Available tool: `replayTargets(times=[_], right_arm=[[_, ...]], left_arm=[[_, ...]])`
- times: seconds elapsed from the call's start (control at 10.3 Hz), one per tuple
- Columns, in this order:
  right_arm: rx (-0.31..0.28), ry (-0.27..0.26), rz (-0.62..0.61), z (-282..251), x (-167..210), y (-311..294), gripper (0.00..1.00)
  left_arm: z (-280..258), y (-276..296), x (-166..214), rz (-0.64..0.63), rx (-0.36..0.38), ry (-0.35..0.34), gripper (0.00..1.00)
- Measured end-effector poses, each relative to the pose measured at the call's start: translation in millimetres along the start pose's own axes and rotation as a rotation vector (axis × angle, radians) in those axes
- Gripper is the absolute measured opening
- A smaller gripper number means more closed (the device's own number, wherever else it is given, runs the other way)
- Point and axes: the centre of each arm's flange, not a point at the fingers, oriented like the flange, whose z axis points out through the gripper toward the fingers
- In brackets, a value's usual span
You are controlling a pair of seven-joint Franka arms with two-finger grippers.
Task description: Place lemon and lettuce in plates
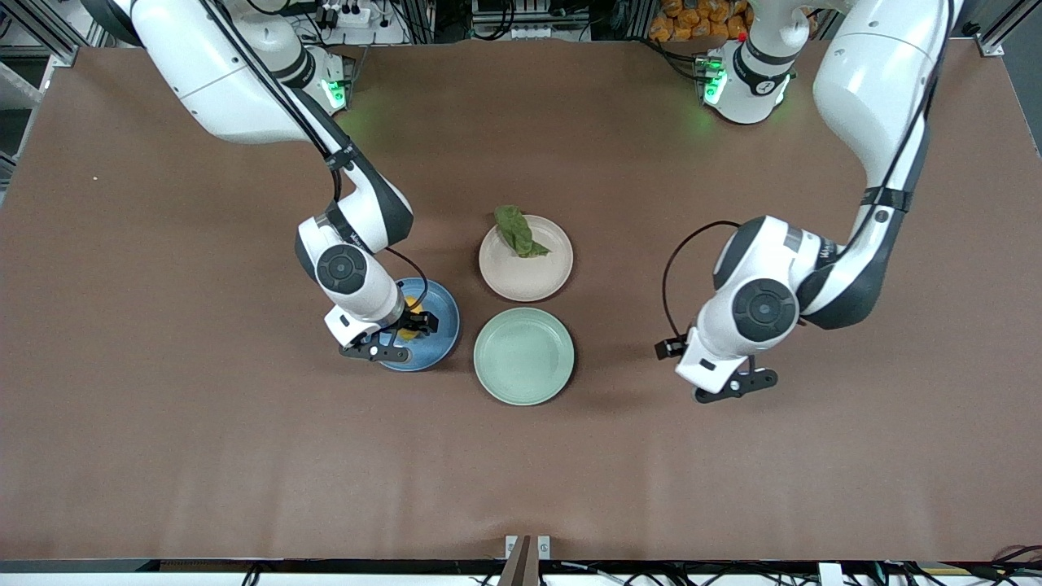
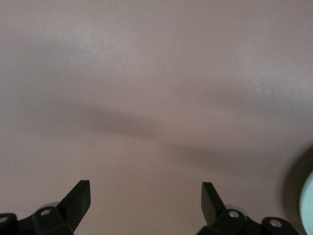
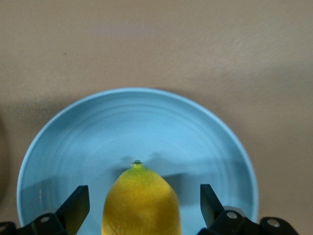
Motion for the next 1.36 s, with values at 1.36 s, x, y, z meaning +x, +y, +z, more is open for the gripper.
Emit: replayTargets(times=[1.36], right_arm=[[-0.139, -0.054, -0.032, -203.5, 79.5, 244.0, 1.0]], left_arm=[[-41.1, -132.5, -38.6, 0.248, -0.01, -0.007, 1.0]])
